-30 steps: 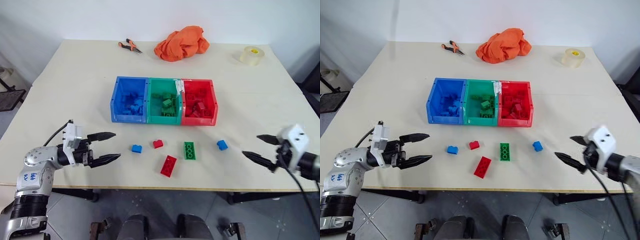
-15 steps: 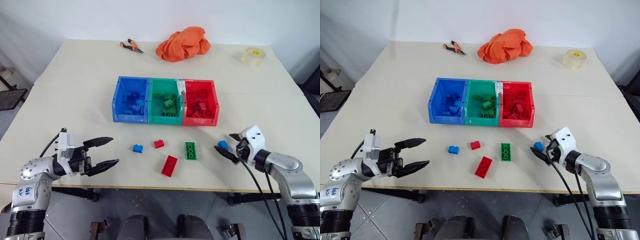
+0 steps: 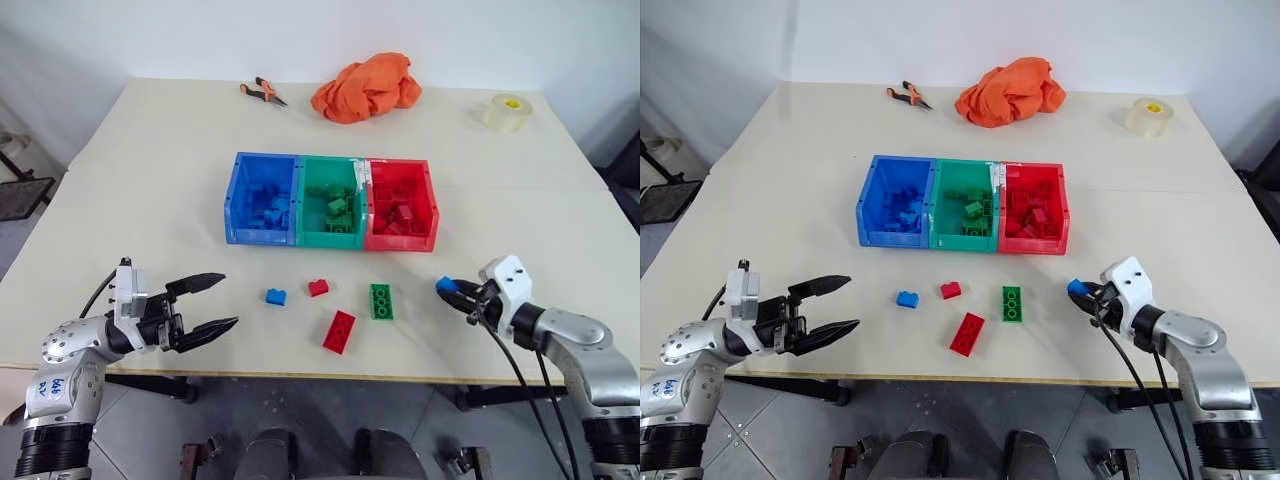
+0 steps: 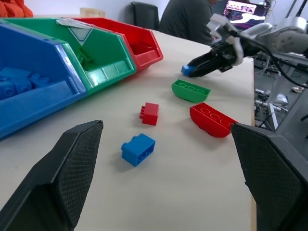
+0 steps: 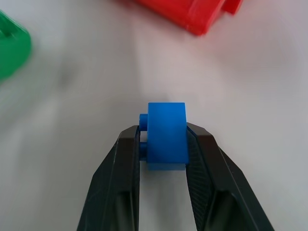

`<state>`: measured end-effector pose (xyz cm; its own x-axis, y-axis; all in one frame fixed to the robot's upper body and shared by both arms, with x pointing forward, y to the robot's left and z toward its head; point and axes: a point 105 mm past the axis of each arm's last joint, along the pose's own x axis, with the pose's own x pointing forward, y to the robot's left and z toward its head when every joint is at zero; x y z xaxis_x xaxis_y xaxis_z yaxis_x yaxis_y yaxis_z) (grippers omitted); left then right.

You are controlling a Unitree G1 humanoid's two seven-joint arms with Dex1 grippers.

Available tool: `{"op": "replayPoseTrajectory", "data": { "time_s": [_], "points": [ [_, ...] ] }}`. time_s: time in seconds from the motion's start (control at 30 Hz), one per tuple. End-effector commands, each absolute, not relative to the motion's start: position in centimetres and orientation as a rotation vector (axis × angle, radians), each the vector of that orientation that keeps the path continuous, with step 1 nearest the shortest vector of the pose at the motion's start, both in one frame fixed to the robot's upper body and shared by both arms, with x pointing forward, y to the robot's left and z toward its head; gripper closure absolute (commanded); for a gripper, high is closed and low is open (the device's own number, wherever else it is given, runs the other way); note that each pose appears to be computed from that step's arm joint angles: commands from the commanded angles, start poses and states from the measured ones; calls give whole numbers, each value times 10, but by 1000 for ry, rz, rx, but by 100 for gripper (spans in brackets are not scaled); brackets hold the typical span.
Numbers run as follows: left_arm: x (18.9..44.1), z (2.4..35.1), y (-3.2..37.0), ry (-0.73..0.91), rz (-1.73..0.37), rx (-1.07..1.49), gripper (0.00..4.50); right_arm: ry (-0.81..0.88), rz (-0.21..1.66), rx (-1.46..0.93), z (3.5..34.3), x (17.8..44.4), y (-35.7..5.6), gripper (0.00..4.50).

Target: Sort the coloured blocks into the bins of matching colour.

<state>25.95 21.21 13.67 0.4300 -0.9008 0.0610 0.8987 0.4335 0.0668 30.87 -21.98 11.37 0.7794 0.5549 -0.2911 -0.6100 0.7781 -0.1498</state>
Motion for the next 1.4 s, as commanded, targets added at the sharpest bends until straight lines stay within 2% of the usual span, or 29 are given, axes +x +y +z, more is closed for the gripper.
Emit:
{"op": "replayPoseTrajectory", "data": {
  "time_s": [0.03, 0.17, 0.53, 0.63, 0.87, 1.0, 1.2, 1.3, 1.4],
  "points": [
    [257, 151, 210, -183, -1110, 32, 0, 110, 747, -239, 158, 308, -188, 362],
    [254, 149, 214, -178, -1098, 37, 0, 32, 861, -232, 183, 325, -138, 362],
    [251, 144, 209, -176, -1093, 44, 0, -146, 1043, -214, 221, 384, -13, 362],
    [249, 144, 206, -188, -1082, 40, 0, -187, 1097, -188, 231, 390, 23, 362],
    [247, 142, 201, -194, -1069, 36, 0, -210, 1107, -182, 233, 401, 64, 362],
    [250, 142, 199, -200, -1063, 35, 0, -211, 1061, -216, 229, 409, 73, 223],
    [252, 143, 200, -201, -1070, 39, 0, -270, 1005, -213, 240, 417, 62, 15],
    [253, 143, 201, -198, -1077, 41, 0, -307, 1004, -215, 247, 418, 47, 6],
    [256, 142, 210, -176, -1088, 62, 0, -364, 1112, -218, 248, 401, 11, 6]
  ]
}}
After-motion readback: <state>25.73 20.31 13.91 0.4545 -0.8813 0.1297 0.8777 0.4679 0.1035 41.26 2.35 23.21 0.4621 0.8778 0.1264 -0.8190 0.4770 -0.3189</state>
